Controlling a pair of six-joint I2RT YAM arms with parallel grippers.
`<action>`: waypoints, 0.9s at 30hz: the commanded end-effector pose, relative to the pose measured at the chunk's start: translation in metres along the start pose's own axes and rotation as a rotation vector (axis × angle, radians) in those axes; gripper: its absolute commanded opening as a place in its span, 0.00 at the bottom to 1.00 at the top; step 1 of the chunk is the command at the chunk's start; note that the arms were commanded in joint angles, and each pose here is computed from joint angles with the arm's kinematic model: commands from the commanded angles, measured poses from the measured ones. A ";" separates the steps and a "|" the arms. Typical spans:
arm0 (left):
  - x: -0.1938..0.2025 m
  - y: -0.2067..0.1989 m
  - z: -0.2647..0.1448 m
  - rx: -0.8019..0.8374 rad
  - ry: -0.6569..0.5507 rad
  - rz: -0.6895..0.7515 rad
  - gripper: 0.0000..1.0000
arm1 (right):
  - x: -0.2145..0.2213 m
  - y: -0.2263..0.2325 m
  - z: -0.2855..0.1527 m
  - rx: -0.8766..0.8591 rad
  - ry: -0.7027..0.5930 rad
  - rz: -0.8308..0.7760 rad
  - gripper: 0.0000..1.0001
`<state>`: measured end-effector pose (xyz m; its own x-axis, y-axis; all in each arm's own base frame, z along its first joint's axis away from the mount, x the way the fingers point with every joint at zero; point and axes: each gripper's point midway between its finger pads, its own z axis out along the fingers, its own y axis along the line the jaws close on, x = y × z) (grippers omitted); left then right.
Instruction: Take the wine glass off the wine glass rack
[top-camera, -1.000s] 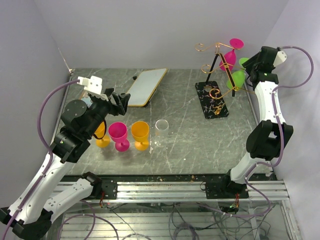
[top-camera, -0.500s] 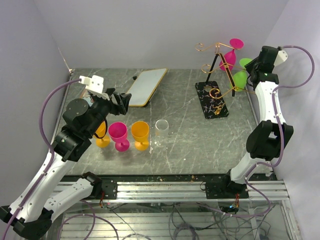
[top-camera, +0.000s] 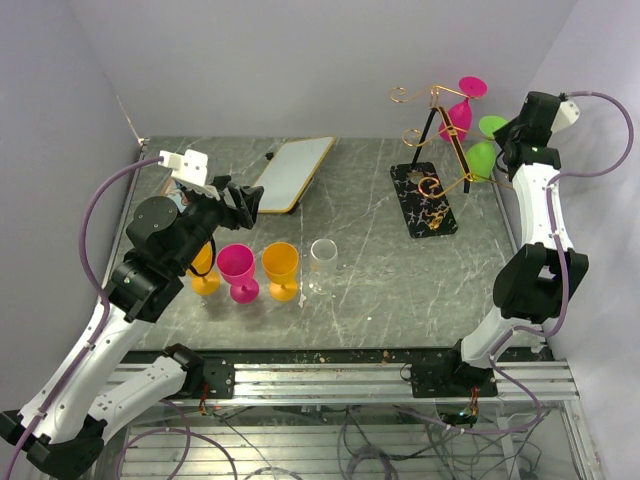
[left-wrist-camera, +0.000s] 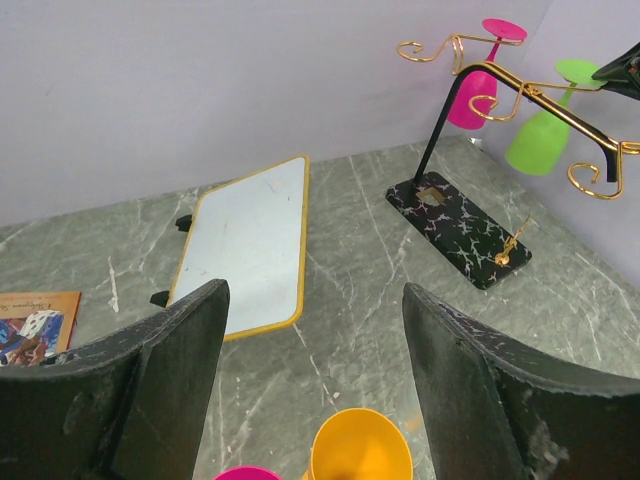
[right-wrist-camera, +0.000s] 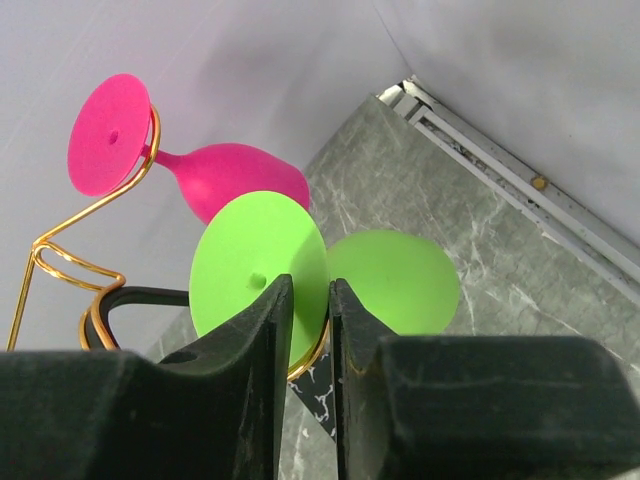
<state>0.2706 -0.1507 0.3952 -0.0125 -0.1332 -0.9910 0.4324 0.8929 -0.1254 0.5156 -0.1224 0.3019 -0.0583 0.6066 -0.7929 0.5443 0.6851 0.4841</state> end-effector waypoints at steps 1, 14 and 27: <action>-0.007 -0.004 0.002 0.021 -0.035 -0.013 0.80 | 0.000 0.004 -0.009 -0.019 0.022 0.013 0.00; -0.006 -0.004 0.002 0.023 -0.032 -0.015 0.81 | -0.013 0.015 -0.021 -0.060 -0.002 0.041 0.00; -0.005 -0.004 0.003 0.021 -0.030 -0.018 0.81 | -0.015 0.009 -0.024 -0.058 -0.048 0.130 0.00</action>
<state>0.2705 -0.1512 0.3960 -0.0128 -0.1414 -0.9899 0.4337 0.8912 -0.1329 0.5098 -0.1104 0.3169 -0.0115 0.6596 -0.7516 0.4959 0.6565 0.5685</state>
